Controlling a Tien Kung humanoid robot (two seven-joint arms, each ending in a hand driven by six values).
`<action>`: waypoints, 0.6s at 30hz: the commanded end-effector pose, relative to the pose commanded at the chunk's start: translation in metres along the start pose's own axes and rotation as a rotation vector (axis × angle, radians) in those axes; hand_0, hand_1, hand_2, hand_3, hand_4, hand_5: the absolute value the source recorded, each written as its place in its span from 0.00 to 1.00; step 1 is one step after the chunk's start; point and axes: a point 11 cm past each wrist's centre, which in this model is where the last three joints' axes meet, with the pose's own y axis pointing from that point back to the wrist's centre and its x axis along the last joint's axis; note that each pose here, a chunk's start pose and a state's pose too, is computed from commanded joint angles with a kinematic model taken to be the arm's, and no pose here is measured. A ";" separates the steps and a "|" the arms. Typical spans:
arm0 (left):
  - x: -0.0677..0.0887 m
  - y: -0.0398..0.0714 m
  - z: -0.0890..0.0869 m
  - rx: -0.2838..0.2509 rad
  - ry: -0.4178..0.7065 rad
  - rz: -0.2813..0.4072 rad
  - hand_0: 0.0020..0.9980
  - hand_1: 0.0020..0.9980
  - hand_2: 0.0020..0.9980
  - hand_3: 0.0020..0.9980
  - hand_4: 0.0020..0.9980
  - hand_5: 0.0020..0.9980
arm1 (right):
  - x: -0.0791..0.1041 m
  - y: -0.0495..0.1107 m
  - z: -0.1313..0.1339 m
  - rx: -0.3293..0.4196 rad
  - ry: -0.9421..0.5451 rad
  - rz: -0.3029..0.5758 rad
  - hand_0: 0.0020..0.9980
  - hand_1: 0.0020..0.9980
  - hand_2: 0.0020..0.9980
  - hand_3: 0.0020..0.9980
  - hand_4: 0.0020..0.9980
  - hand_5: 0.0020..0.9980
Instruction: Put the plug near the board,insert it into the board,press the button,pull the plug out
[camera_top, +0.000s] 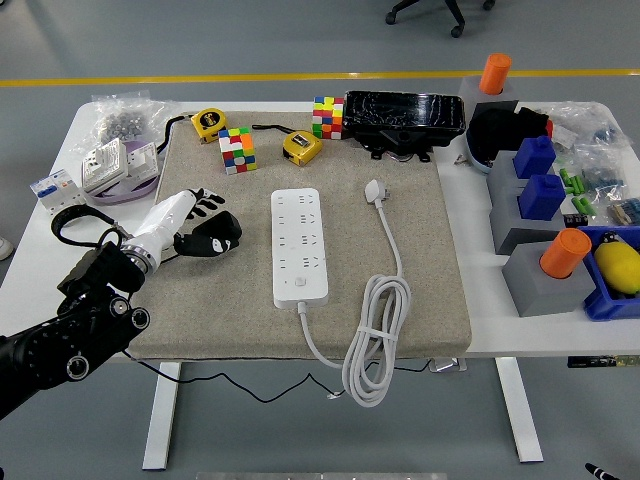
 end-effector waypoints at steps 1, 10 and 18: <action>0.000 0.000 0.000 0.002 -0.002 -0.001 0.58 0.66 0.65 0.69 0.77 0.29 | 0.000 0.000 0.000 0.000 0.000 0.000 0.68 0.69 0.70 0.60 0.93 0.53; 0.002 -0.002 0.001 -0.001 -0.026 0.002 0.41 0.51 0.55 0.57 0.72 0.16 | 0.000 0.000 -0.001 0.002 0.001 0.000 0.68 0.69 0.69 0.60 0.93 0.53; 0.000 -0.001 0.002 -0.003 -0.055 -0.015 0.34 0.47 0.53 0.57 0.69 0.00 | 0.001 0.000 -0.002 0.005 0.000 0.001 0.68 0.69 0.69 0.60 0.93 0.53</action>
